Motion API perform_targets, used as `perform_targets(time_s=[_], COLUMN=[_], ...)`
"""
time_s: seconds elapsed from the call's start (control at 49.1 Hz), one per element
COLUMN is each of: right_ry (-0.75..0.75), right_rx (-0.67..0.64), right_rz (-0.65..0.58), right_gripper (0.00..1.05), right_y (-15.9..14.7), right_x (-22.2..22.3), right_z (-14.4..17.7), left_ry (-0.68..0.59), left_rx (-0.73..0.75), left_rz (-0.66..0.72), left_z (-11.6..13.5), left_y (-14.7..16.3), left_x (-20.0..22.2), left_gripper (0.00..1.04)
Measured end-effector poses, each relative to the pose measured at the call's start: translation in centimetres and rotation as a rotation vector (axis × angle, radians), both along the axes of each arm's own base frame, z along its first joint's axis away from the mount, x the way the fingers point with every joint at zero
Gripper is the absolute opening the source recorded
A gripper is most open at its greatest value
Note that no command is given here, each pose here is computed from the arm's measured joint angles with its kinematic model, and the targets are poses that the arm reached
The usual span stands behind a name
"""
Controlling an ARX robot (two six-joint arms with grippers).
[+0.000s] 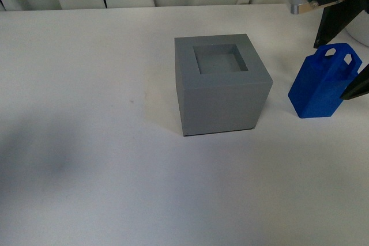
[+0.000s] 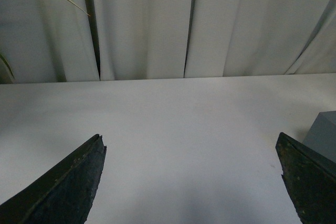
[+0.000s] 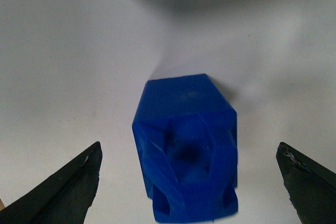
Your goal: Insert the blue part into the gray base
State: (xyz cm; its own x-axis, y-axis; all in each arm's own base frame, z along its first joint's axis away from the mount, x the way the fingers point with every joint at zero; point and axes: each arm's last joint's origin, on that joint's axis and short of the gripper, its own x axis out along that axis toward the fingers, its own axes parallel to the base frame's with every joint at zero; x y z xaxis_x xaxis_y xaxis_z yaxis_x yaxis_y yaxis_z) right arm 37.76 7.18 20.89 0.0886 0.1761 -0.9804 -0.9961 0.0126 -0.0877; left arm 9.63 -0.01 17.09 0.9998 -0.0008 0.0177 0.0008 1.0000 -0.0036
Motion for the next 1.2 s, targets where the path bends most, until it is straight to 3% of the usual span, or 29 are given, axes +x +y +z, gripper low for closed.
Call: perform_targets(time_s=[0.448,0.591,0.774,0.957,1.202], right_ry=[0.019,0.009,0.017,0.018,-0.028], right_rx=[-0.024,-0.030,-0.024,0.003,0.098], right_rz=[0.016,0.010,0.004,-0.004,0.002], right_gripper=[0.97,0.70,0.48,0.46,0.46], right_y=[0.6,0.4,0.2,0.1,0.8], right_x=[0.9,1.0,1.1,1.2,1.0], right_z=[-2.1,-2.1,-1.9,-0.9,3.6], left_ry=[0.000,0.000,0.000,0.000,0.000], left_rx=[0.000,0.000,0.000,0.000,0.000], left_rz=[0.000,0.000,0.000,0.000,0.000], left_z=[0.0,0.0,0.0,0.0,0.0], left_y=[0.0,0.0,0.0,0.0,0.0], left_x=[0.0,0.0,0.0,0.0,0.0], left_gripper=[0.99,0.99,0.99,0.99,0.99])
